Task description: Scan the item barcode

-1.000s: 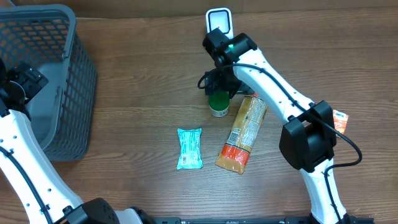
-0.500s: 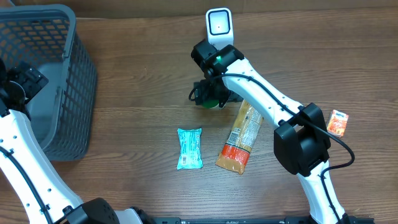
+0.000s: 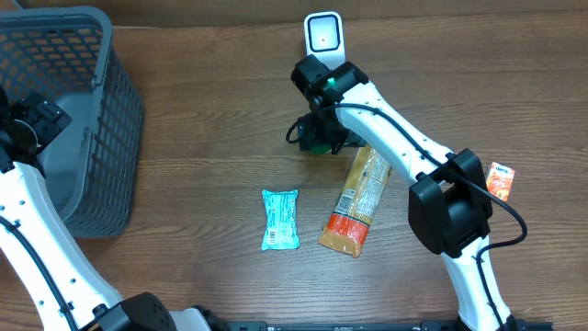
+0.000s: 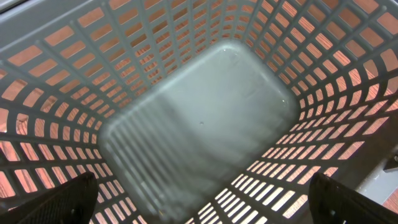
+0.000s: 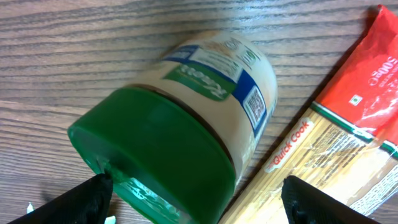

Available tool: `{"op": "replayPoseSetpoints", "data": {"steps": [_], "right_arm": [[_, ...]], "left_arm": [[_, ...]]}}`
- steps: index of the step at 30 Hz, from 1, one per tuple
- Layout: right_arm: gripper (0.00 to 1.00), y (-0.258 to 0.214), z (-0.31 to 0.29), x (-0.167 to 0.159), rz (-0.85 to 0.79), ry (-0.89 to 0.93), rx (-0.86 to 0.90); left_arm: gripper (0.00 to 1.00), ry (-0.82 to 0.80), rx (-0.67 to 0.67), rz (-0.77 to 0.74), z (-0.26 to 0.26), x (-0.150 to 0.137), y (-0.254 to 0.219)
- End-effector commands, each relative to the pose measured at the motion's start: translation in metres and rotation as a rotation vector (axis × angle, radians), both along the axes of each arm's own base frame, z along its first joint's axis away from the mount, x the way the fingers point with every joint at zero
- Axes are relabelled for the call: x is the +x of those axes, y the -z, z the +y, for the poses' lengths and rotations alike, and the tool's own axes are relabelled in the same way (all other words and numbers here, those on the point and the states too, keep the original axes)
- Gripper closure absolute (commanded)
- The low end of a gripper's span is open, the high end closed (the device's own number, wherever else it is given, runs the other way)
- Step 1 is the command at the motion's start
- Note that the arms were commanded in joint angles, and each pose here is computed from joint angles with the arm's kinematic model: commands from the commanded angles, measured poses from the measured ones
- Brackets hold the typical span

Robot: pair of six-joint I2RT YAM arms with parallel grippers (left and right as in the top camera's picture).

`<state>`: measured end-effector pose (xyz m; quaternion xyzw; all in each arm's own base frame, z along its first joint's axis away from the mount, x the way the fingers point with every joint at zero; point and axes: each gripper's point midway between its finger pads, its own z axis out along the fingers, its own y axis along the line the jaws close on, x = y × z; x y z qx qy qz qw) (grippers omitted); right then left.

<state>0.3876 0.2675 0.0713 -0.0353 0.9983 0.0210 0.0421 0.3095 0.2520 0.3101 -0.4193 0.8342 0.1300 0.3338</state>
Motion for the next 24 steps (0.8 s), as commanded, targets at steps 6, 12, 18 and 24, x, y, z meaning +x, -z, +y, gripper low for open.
{"op": "replayPoseSetpoints", "data": {"steps": [6, 12, 18, 24], "right_arm": [[0.07, -0.029, -0.018, 0.027, -0.079, 0.053, 0.028], [0.06, -0.035, -0.030, 0.034, -0.088, 0.033, 0.024], [0.03, -0.063, -0.031, 0.042, -0.143, -0.064, 0.035], [0.00, -0.072, -0.031, 0.044, -0.162, -0.123, 0.031]], "left_arm": [[0.00, -0.006, 0.008, -0.020, 0.000, 0.003, -0.008], [0.00, -0.007, 0.008, -0.020, 0.000, 0.003, -0.008], [0.00, -0.006, 0.008, -0.020, 0.000, 0.003, -0.008], [0.00, -0.006, 0.008, -0.020, 0.000, 0.003, -0.008]]}}
